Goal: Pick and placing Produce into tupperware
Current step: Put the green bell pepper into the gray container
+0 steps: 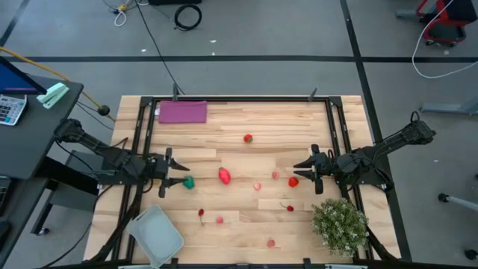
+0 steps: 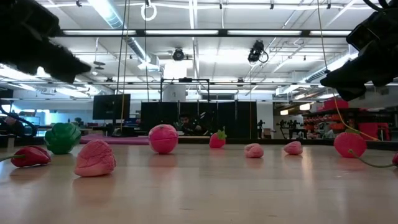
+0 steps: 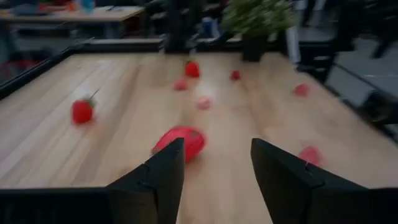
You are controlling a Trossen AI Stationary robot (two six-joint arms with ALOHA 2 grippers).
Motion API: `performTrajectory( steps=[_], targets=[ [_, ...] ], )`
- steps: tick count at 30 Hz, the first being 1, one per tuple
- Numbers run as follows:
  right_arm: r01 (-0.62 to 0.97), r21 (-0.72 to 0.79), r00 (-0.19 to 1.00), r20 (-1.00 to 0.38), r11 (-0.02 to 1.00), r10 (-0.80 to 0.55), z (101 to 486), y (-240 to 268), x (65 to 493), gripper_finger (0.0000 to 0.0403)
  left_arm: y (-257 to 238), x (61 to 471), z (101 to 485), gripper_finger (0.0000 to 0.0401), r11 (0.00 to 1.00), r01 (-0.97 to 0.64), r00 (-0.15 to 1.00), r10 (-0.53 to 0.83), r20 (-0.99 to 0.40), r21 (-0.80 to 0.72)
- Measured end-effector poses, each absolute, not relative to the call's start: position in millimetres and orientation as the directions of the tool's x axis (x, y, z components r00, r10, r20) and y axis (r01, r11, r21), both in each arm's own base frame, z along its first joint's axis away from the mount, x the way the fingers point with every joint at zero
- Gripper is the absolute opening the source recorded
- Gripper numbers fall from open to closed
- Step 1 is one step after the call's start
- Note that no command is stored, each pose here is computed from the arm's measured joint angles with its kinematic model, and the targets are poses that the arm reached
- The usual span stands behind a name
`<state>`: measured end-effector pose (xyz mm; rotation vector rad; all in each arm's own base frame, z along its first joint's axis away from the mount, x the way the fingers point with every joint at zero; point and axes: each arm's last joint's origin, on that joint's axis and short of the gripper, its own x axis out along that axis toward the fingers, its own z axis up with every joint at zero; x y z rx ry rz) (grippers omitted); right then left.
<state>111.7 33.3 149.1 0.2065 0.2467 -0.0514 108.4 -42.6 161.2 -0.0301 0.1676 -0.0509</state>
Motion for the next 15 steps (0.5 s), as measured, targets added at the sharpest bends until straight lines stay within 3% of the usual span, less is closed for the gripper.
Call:
performTrajectory(
  steps=[5,10,15],
  targets=[
    [0.076,0.196,0.969,-0.247,0.978,-0.025,149,33,112,0.0110,-44,110,208,0.0193,0.997,0.079,0.987,-0.076,-0.145,0.019],
    [0.076,0.196,0.969,-0.248,0.978,-0.025,149,33,112,0.0110,-42,110,274,0.0200,0.995,0.015,0.978,0.007,-0.210,0.099],
    [0.076,0.196,0.968,-0.248,0.978,-0.026,149,33,112,0.0110,-47,120,317,0.0201,0.988,0.021,0.922,0.041,-0.386,0.156]
  ],
)
